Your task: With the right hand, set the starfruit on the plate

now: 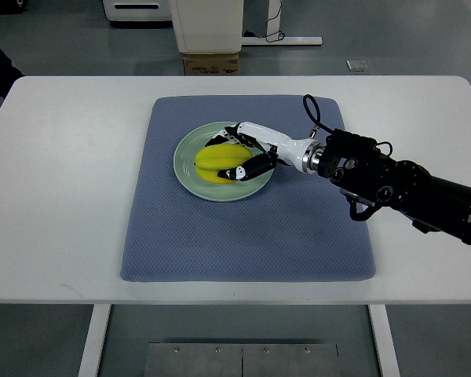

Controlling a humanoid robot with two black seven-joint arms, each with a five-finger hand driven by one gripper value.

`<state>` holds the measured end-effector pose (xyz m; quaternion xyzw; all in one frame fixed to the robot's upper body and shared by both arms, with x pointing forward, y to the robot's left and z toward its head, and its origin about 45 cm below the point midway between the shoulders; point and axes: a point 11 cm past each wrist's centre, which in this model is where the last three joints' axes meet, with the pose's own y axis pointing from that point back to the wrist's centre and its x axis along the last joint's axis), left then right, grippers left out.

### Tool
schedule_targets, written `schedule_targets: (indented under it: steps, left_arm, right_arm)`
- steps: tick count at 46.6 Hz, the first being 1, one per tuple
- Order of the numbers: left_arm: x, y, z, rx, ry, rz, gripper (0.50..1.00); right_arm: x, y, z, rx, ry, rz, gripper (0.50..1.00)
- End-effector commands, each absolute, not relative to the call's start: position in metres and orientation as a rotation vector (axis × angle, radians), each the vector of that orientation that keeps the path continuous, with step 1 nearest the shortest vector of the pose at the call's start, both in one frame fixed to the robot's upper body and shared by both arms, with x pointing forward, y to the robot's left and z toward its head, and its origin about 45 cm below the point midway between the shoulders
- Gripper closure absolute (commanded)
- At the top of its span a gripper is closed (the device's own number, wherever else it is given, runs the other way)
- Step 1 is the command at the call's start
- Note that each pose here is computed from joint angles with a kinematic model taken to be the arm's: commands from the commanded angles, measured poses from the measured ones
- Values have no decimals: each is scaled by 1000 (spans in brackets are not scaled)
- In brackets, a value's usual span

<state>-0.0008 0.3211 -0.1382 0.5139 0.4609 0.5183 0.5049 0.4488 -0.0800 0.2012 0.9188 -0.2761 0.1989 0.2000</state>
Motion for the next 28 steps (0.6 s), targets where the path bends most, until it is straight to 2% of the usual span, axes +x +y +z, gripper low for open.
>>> schedule_targets:
  steps: [1,10,14,18,20,24,28]
  left_arm:
    - [-1,321,-138,1240,1112,1251,500]
    - [-1,321,-138,1242,1111,1251,500]
    - [0,321,-138,1240,1110,1250,500]
    - [-1,321,-138,1241,1112,1252,500]
    - [-1,321,-138,1241,1112,1250,500]
    - [0,321,-138,1239,1111,1251,500]
    - [-1,321,-138,1241,1112,1252,500]
  right_arm:
    - [449,-80,201,2565,-773,553,634]
    - [450,-79,204,2574,-781,549,603]
    - [451,-78,206,2581,-786,549,565]
    - [452,-78,209,2589,-803,543,561]
    - [456,-82,214,2596,-834,537,534]
    - [465,-88,229,2642,-929,499,528]
    - [465,-92,228,2684,-1012,423,500]
